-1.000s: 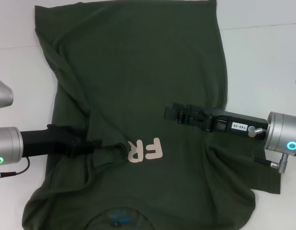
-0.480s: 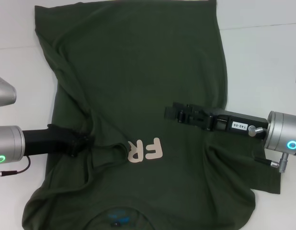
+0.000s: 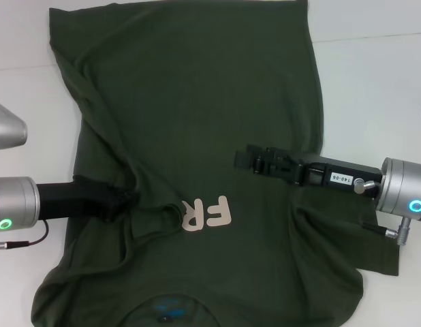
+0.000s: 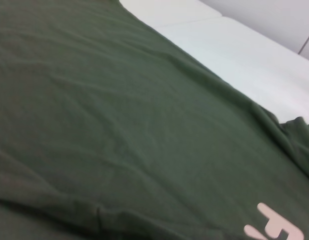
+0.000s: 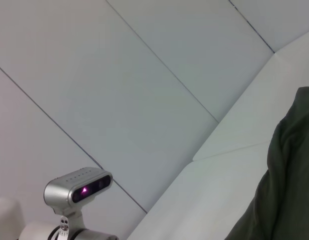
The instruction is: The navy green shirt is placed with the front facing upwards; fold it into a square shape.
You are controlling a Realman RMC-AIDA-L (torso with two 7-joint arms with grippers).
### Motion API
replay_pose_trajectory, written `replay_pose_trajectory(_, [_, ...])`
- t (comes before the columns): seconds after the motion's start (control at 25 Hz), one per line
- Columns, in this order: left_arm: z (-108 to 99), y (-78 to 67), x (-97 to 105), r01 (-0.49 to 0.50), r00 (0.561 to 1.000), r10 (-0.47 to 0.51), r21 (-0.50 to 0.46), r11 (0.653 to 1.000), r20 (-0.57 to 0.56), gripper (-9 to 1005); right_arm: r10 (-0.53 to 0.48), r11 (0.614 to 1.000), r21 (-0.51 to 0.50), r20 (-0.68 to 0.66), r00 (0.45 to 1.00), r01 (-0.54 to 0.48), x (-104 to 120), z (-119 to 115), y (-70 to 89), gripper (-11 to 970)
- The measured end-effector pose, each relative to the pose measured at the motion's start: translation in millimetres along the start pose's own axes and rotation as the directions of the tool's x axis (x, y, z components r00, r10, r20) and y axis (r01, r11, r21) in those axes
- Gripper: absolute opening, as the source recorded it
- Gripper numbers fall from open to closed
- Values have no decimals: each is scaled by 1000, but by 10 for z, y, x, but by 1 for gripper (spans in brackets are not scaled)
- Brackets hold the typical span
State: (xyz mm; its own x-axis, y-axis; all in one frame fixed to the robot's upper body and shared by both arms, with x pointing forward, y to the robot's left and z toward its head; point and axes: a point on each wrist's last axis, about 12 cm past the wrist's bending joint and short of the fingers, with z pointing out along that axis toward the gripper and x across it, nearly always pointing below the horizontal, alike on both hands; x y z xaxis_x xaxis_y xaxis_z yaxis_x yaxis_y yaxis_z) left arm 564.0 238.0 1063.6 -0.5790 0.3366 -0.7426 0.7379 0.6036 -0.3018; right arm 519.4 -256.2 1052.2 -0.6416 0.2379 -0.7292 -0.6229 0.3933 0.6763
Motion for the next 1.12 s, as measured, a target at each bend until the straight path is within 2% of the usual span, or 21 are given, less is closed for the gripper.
replay_pose_trajectory(0.28, [75, -64, -178, 14, 999, -16, 51, 999, 40, 107, 1, 1000, 1, 3, 1000, -1, 4, -2, 0, 748])
replay_pose_trajectory(0.48, [208, -132, -273, 29, 998, -34, 99, 995, 53, 106, 2, 1000, 2, 4, 1000, -2, 8, -3, 0, 748])
replay_pose_trajectory(0.76, [366, -210, -326, 45, 997, -54, 136, 990, 62, 104, 3, 1000, 3, 4, 1000, -3, 14, -9, 0, 748])
replay_pose_trajectory(1.12, [396, -248, -326, 51, 995, -63, 154, 987, 75, 123, 2, 1000, 2, 4, 1000, -2, 10, -5, 0, 749])
